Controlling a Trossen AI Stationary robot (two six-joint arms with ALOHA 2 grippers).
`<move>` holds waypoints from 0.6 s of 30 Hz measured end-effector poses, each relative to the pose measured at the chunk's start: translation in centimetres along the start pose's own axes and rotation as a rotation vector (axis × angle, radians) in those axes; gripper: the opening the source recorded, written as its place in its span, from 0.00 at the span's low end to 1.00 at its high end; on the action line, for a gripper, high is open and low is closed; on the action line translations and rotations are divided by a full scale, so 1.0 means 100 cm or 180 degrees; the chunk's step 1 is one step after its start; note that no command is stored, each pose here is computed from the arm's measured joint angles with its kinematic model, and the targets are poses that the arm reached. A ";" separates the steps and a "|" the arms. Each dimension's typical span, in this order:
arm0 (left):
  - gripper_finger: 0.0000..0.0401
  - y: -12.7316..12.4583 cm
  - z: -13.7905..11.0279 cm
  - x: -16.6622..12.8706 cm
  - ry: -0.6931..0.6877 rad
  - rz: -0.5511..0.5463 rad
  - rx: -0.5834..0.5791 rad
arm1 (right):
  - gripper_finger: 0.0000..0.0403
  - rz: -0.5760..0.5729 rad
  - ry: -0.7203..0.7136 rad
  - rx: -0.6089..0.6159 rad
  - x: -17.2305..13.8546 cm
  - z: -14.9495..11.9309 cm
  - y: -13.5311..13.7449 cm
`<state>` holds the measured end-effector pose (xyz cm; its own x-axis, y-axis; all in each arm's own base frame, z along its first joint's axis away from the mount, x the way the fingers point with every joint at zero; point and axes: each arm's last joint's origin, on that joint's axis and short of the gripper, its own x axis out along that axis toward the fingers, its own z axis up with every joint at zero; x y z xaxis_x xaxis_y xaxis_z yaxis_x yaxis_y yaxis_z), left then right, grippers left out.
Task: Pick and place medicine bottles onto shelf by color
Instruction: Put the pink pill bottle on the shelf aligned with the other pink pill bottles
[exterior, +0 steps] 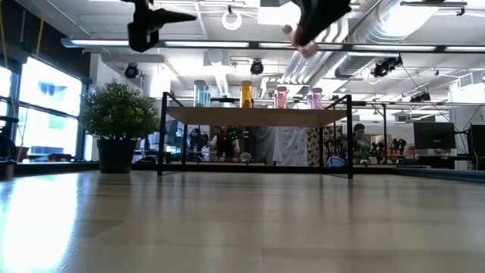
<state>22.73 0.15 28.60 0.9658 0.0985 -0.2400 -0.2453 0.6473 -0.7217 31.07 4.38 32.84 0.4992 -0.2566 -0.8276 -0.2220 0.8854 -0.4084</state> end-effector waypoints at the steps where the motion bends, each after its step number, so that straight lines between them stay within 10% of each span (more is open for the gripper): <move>1: 0.63 -0.001 0.000 0.002 0.0027 -0.0066 -0.0119 | 0.17 -0.0075 -0.0043 -0.0114 -0.002 0.002 0.000; 18: 0.63 -0.005 -0.005 0.042 -0.0029 -0.0621 -0.1795 | 0.17 -0.0794 -0.0476 -0.2013 -0.009 0.026 -0.007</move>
<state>26.90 -0.09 27.63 0.9976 0.0263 -0.0646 -0.0679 0.1529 -0.9859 32.95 5.04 34.91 0.6986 -0.3268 -0.6365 -0.5082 0.3995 -0.7629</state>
